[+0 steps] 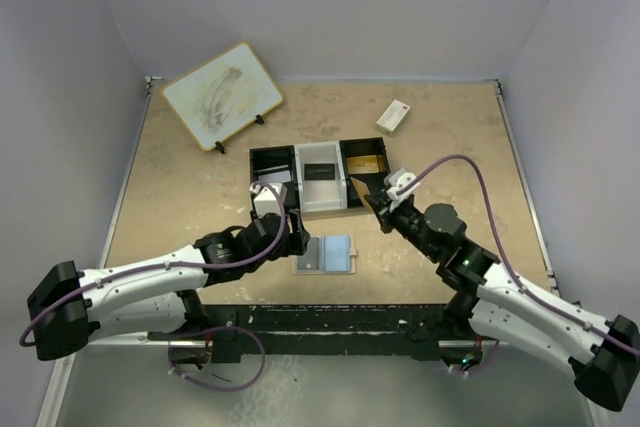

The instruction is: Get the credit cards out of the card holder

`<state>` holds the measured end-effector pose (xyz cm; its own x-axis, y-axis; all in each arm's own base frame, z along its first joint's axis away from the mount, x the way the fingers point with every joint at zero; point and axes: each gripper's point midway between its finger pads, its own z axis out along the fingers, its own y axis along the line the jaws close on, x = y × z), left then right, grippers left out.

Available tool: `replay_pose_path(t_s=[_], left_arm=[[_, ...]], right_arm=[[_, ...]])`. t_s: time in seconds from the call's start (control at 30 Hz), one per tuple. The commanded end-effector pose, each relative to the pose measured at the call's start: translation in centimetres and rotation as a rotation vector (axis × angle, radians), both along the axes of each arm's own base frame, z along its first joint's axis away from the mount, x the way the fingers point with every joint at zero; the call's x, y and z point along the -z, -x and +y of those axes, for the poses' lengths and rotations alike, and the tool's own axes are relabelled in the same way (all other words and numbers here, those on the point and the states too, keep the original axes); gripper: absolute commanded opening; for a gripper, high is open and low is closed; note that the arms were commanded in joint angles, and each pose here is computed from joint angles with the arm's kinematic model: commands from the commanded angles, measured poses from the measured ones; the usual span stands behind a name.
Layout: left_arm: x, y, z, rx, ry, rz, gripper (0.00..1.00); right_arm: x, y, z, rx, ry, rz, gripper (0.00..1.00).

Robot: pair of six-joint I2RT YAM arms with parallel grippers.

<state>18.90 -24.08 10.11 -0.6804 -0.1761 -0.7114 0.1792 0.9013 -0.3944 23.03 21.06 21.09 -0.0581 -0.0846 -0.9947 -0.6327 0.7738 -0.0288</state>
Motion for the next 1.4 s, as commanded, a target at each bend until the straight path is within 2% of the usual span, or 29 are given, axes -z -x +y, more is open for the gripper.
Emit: replay_pose_path(t_s=[0.0, 0.07, 0.17, 0.33, 0.43, 0.5, 0.67, 0.8, 0.97, 1.37], left_arm=[[-3.1, -1.4, 2.5, -0.068, -0.101, -0.086, 0.69], [-3.4, -1.9, 3.1, -0.066, -0.115, -0.07, 0.76], [-4.2, -3.1, 4.6, -0.075, -0.089, -0.015, 0.76], [-6.3, -5.0, 7.9, -0.139, -0.037, -0.02, 0.77], [-6.7, -5.2, 9.6, -0.151, -0.083, -0.007, 0.77], [-6.4, -5.2, 10.7, -0.156, -0.146, -0.003, 0.77], [-6.5, -5.4, 11.1, -0.16, -0.167, -0.026, 0.77], [-6.9, -5.8, 12.8, -0.237, -0.209, -0.049, 0.77], [-7.7, -5.5, 14.3, -0.311, -0.206, -0.09, 0.77], [-8.5, -5.3, 15.4, -0.365, -0.2, -0.12, 0.77]], right_arm=[[-2.0, -2.3, 0.4, -0.01, 0.22, -0.166, 0.0], [-0.9, -3.8, -0.2, 0.054, 0.285, -0.144, 0.0], [0.4, -6.2, -1.6, 0.064, 0.41, -0.115, 0.0], [0.3, -8.6, -1.5, -0.048, 0.386, -0.153, 0.0], [1.7, -8.8, -0.5, -0.179, 0.499, -0.228, 0.0], [2.8, -9.5, -0.2, -0.218, 0.572, -0.203, 0.0], [3.5, -12.1, -0.8, -0.201, 0.694, -0.226, 0.0], [4.6, -13.5, -1.6, -0.209, 0.794, -0.257, 0.0], [6.0, -14.9, -2.0, -0.233, 0.845, -0.248, 0.0], [9.1, -18.7, -1.0, -0.316, 0.908, -0.245, 0.0]])
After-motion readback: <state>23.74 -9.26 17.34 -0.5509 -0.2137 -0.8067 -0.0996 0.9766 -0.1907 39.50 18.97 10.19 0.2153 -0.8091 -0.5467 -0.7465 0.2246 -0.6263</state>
